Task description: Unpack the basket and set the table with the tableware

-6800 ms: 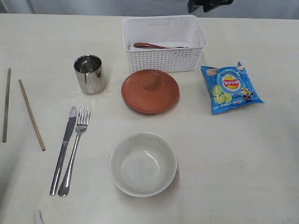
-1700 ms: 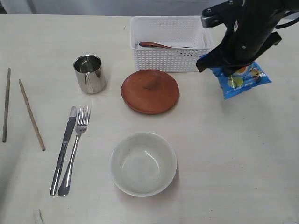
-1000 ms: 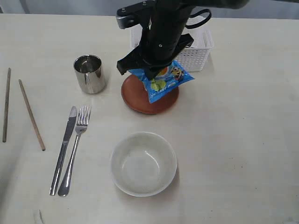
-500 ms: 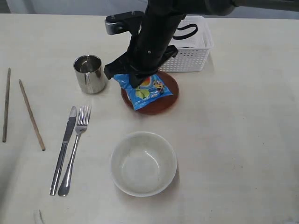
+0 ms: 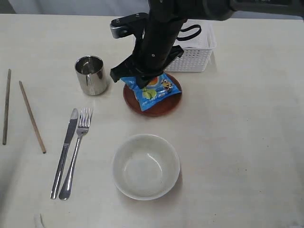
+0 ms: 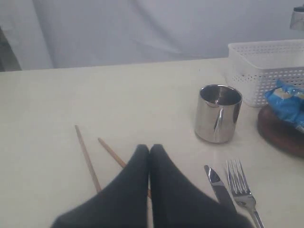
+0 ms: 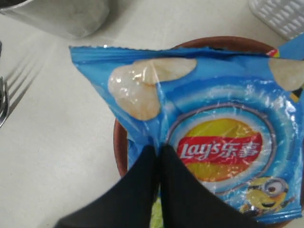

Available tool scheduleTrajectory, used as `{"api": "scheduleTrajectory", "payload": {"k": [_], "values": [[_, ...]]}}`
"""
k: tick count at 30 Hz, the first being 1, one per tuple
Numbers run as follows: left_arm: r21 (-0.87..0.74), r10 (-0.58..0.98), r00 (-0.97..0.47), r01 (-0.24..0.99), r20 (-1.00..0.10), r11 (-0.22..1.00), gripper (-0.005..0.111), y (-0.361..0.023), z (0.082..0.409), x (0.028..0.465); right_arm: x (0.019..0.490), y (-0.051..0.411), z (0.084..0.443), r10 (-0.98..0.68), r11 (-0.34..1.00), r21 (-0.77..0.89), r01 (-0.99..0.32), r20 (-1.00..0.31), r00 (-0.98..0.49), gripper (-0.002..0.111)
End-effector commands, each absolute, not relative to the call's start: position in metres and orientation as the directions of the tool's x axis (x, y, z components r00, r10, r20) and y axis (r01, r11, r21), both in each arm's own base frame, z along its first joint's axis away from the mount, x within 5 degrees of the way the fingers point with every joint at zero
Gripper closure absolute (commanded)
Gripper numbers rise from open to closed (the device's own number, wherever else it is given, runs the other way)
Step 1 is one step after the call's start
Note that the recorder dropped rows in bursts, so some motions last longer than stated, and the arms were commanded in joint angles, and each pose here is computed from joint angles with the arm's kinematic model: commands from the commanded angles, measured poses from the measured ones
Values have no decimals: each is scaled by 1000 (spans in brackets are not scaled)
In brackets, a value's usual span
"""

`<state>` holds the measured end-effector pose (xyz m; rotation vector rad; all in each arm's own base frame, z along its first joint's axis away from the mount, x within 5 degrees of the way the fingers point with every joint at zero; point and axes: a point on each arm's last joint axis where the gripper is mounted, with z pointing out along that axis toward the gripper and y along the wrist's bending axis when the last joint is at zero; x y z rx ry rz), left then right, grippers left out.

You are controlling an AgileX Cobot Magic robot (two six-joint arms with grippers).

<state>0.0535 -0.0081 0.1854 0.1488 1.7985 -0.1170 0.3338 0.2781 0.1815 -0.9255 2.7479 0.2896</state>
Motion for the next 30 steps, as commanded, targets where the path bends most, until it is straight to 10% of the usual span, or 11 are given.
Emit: {"api": "scheduleTrajectory", "payload": {"k": [1,4,10,18,30], "values": [[3,40,-225,161,-973,987,107,-8,184,53,335,276,184,-570,784,108,-611,-265,-778,76],[3,40,-225,161,-973,987,107,-8,184,53,333,274,190,-578,781,100,-616,-258,-774,60],[3,40,-225,161,-973,987,107,-8,184,53,331,262,229,-560,794,38,-606,-339,-756,63],[3,40,-225,161,-973,987,107,-8,184,53,378,166,276,-227,967,-13,-253,-487,-843,63],[3,40,-225,161,-973,987,107,-8,184,53,487,91,212,5,985,164,-62,-380,-925,50]]}}
